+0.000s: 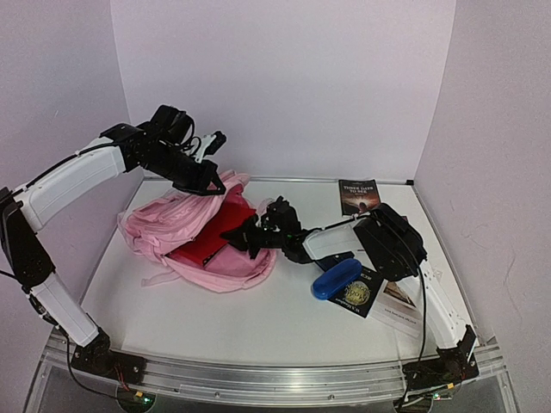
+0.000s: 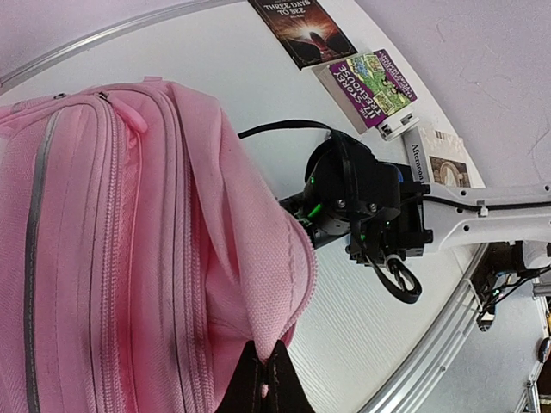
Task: Pack the student bag
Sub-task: Place the files in the student bag.
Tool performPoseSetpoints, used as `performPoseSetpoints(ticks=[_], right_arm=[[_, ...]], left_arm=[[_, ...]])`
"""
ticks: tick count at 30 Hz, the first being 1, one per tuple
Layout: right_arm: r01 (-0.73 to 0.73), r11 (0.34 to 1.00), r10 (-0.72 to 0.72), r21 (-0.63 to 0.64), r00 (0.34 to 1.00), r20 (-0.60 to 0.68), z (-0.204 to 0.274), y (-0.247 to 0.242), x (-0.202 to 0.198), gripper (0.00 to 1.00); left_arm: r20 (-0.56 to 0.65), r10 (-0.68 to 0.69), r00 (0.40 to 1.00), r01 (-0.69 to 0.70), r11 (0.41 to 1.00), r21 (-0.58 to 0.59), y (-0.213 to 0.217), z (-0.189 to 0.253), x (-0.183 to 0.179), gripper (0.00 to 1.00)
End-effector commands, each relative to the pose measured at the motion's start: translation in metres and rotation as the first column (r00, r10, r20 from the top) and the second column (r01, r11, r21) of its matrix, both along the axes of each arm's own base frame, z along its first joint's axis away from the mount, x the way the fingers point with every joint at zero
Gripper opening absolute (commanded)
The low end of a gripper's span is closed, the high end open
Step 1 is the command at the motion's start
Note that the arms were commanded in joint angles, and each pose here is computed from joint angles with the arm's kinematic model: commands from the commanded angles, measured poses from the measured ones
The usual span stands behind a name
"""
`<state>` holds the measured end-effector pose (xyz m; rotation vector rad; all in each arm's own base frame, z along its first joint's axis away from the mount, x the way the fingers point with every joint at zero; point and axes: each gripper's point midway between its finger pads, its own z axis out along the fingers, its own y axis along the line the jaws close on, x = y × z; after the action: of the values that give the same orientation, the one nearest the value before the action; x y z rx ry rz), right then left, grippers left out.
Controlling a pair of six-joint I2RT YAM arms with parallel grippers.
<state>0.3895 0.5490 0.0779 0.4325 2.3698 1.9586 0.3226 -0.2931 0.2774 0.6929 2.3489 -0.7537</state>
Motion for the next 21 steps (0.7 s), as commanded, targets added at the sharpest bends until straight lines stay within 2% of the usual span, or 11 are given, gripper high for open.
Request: performPoseSetpoints(ticks=[1, 2, 7, 10, 16, 21], right_arm=[[-0.013, 1.000, 0.013, -0.003, 0.997, 0.072, 0.000, 0.008, -0.002, 0.02], [-0.017, 1.000, 0.018, -0.009, 0.996, 0.084, 0.002, 0.006, -0.004, 0.08], [-0.022, 0.997, 0.036, -0.079, 0.985, 0.171, 0.021, -0.007, -0.013, 0.57], [-0.019, 0.991, 0.049, -0.135, 0.973, 0.226, 0.032, -0.017, -0.016, 0.73], [0.037, 0.956, 0.073, -0.290, 0.930, 0.360, 0.053, -0.045, -0.008, 0.97], [0.074, 0.936, 0.068, -0.345, 0.922, 0.382, 0.042, -0.065, 0.003, 0.98]], left_arm=[[0.162, -0.039, 0.986, 0.068, 0.982, -0.175, -0.023, 0.068, -0.002, 0.00], [0.157, -0.015, 0.988, 0.041, 0.986, -0.162, -0.020, 0.064, 0.003, 0.00], [0.129, 0.099, 0.987, -0.084, 0.990, -0.117, 0.001, 0.045, 0.024, 0.00], [0.127, 0.128, 0.984, -0.116, 0.988, -0.100, 0.009, 0.038, 0.030, 0.00], [0.115, 0.138, 0.984, -0.130, 0.989, -0.068, 0.018, 0.024, 0.029, 0.00], [0.113, 0.127, 0.985, -0.119, 0.990, -0.076, 0.018, 0.024, 0.024, 0.00]])
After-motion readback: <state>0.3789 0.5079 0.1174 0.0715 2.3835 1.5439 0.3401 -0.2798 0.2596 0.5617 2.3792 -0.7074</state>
